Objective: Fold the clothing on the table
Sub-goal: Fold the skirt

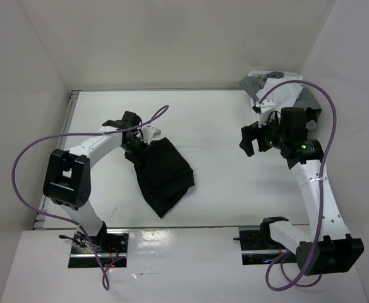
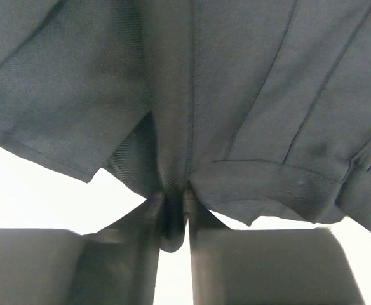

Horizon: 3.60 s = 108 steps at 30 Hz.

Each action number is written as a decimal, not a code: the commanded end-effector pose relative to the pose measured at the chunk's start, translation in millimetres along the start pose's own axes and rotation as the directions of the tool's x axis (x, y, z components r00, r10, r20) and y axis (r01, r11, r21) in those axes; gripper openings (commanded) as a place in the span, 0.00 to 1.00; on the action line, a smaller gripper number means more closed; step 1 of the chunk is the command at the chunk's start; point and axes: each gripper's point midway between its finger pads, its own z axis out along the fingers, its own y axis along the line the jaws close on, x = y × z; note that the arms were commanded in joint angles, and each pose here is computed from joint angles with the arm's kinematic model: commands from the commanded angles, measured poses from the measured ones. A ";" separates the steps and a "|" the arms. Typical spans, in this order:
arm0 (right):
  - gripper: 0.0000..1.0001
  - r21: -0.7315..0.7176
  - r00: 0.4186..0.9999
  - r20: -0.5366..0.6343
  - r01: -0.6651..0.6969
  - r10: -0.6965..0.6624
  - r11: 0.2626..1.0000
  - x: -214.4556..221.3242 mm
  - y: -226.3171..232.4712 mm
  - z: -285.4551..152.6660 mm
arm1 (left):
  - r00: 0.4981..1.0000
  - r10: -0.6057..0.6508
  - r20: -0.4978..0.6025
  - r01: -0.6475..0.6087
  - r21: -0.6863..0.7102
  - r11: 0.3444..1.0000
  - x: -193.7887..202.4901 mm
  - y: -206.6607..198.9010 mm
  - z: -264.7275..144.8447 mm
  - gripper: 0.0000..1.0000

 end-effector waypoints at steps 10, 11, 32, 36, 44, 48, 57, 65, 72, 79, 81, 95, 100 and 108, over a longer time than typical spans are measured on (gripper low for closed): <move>0.98 -0.003 0.999 0.052 0.000 0.000 1.000 -5.5 1.8 -7.4 | 0.996 0.064 0.055 -0.062 -0.050 0.997 -25.2 -1.8 -33.7 0.00; 0.98 -0.003 0.999 0.052 0.000 0.000 1.000 -5.5 1.8 -7.4 | 0.992 0.087 0.088 -0.080 -0.079 0.994 -37.9 0.8 -46.2 0.00; 0.98 -0.035 1.000 0.015 0.000 0.001 0.999 8.0 9.3 -7.7 | 0.994 0.103 -0.041 -0.110 -0.258 0.960 -3.8 47.5 -15.3 0.94; 0.98 -0.026 1.000 0.013 0.000 0.001 1.000 8.5 7.8 -7.8 | 0.997 0.067 0.023 -0.056 -0.311 0.949 -13.1 65.7 -42.7 1.00; 0.98 0.034 1.000 -0.016 -0.023 0.024 0.999 25.8 1.9 -20.4 | 0.948 0.152 0.280 -0.116 -0.140 0.983 -92.9 -5.2 -116.5 1.00; 0.98 0.101 0.998 0.005 -0.056 0.056 0.993 28.9 -11.0 -37.4 | 0.943 0.167 0.287 -0.158 -0.057 0.986 -89.3 -20.4 -111.6 1.00; 0.98 0.197 0.994 0.038 -0.108 0.103 0.974 30.5 -33.6 -56.3 | 0.986 0.136 0.101 -0.127 -0.086 0.988 -39.1 2.4 -18.1 1.00; 0.98 0.138 0.985 0.082 -0.164 0.154 0.977 22.4 -33.0 -61.8 | 0.984 0.134 0.116 -0.116 -0.149 0.982 -70.0 8.3 6.7 1.00; 0.98 0.135 0.984 0.075 -0.169 0.160 0.976 21.0 -32.5 -63.4 | 0.979 0.204 0.009 -0.202 -0.111 0.973 -52.3 -20.7 52.1 1.00; 0.98 0.121 0.983 0.075 -0.177 0.169 0.977 19.9 -31.8 -63.5 | 0.937 0.331 -0.112 -0.337 -0.042 0.941 -13.8 -72.1 86.2 1.00; 0.98 0.119 0.982 0.068 -0.182 0.174 0.976 23.0 -31.3 -61.8 | 0.927 0.357 -0.117 -0.364 -0.041 0.931 -12.6 -80.5 88.0 1.00; 0.98 0.093 0.984 0.075 -0.171 0.165 0.981 20.9 -27.4 -61.1 | 0.866 0.435 0.247 -0.374 -0.258 0.891 -101.2 -103.9 -70.8 1.00; 0.98 0.102 0.980 0.094 -0.185 0.176 0.977 17.9 -30.6 -59.2 | 0.839 0.286 0.463 -0.101 -0.383 0.918 -82.1 -41.1 -155.4 1.00; 0.98 0.167 0.966 0.119 -0.246 0.228 0.955 20.8 -48.7 -51.2 | 0.725 -0.090 0.683 0.416 -0.330 0.847 1.3 52.4 -214.3 1.00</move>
